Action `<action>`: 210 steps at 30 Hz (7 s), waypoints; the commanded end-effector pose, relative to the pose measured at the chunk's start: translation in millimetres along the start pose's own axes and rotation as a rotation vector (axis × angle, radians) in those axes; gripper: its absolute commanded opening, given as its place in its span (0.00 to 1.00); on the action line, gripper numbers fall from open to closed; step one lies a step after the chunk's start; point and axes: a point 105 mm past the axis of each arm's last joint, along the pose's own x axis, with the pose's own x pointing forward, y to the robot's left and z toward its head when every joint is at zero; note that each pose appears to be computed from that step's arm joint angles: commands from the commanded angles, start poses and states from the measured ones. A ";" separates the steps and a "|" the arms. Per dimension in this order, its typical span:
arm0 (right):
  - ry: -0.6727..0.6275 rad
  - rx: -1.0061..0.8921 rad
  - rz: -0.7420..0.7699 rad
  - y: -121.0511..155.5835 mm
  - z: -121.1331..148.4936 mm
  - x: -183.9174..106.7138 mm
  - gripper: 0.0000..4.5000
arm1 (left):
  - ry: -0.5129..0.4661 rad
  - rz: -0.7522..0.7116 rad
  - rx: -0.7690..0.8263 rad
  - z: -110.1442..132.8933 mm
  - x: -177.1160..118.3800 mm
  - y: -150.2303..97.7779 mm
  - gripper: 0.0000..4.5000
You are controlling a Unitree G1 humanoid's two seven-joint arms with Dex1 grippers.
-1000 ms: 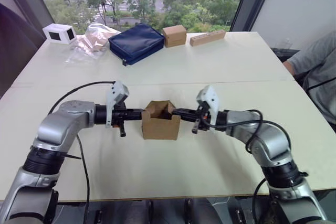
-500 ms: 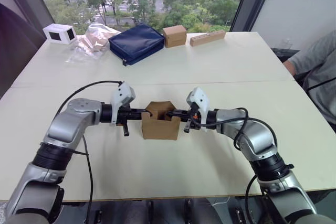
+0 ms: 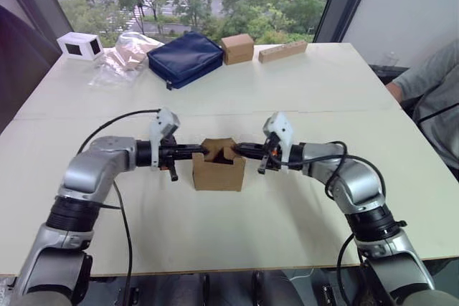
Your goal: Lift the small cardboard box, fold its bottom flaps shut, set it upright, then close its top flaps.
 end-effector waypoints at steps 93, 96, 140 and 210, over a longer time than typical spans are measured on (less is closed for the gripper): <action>-0.012 -0.254 0.179 69.9 37.4 33.9 0.00 | 0.087 -0.040 -0.012 -37.0 -1.8 -35.4 0.01; -0.151 -0.278 0.194 71.7 72.9 29.2 0.00 | 0.087 -0.049 -0.005 -36.2 -0.3 -35.1 0.01; 0.145 -0.451 0.031 55.8 14.0 39.2 0.00 | -0.057 0.065 0.006 -10.7 20.2 -0.7 0.01; 0.208 -0.436 0.082 60.2 0.4 19.9 0.00 | 0.060 0.063 0.126 -37.5 30.8 -8.2 0.01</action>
